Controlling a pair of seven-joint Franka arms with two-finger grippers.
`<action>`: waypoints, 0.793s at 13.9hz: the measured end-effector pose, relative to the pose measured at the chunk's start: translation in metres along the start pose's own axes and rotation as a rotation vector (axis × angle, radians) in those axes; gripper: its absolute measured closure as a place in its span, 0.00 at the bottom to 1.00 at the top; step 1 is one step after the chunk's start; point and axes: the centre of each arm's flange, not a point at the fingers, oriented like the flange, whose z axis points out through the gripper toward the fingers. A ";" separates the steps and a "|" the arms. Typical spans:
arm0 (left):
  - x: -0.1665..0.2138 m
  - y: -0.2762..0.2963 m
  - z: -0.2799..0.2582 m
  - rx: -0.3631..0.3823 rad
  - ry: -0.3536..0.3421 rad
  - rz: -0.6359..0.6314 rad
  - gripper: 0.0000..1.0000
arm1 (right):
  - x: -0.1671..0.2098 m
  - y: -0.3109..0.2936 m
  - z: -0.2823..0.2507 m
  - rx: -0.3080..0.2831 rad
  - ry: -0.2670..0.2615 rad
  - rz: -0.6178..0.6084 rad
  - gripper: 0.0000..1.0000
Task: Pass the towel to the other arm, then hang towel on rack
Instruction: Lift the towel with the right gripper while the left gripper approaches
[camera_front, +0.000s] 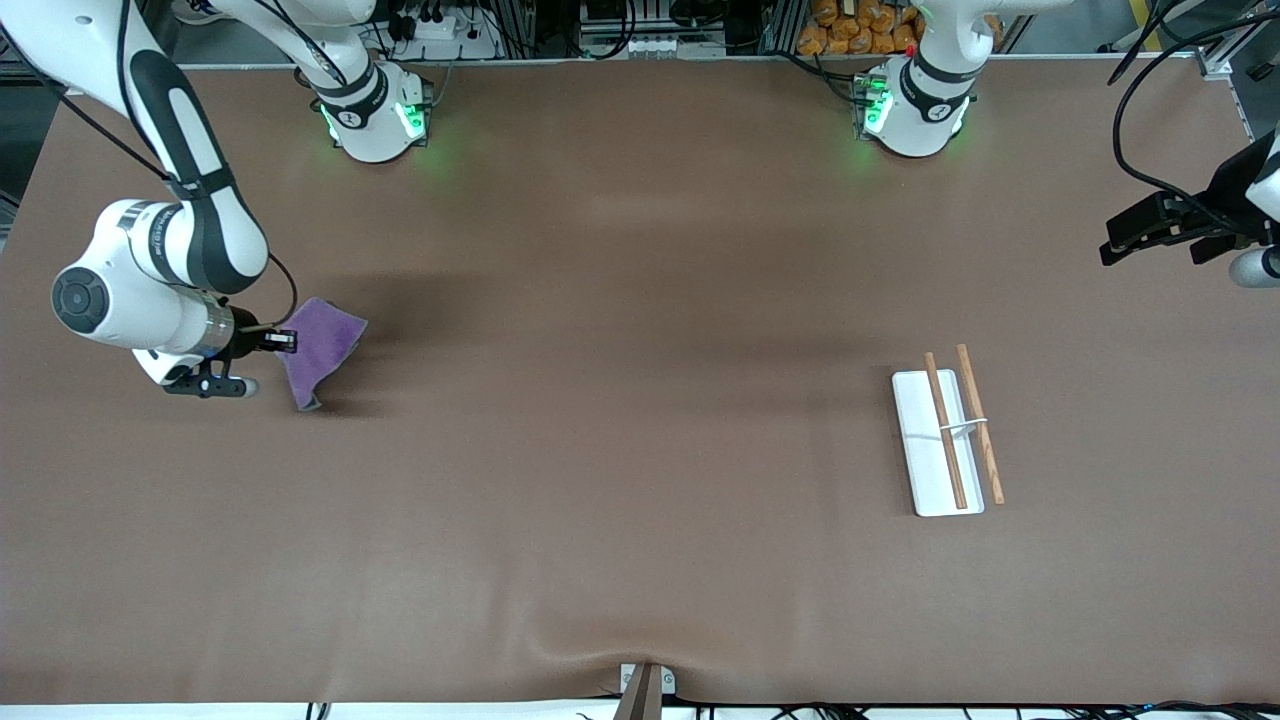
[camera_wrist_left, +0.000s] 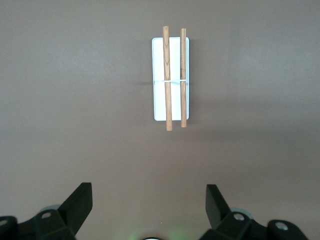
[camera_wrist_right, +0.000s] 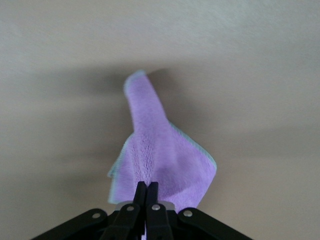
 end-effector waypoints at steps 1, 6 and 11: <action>0.001 0.001 0.002 0.000 -0.003 0.001 0.00 | 0.001 -0.014 -0.007 0.001 -0.009 0.023 0.98; 0.016 0.013 0.018 -0.002 0.002 0.020 0.00 | 0.005 -0.093 -0.051 0.083 -0.086 0.170 0.98; 0.022 0.040 0.025 -0.122 0.000 0.008 0.00 | -0.004 -0.180 -0.072 0.159 -0.101 0.319 0.98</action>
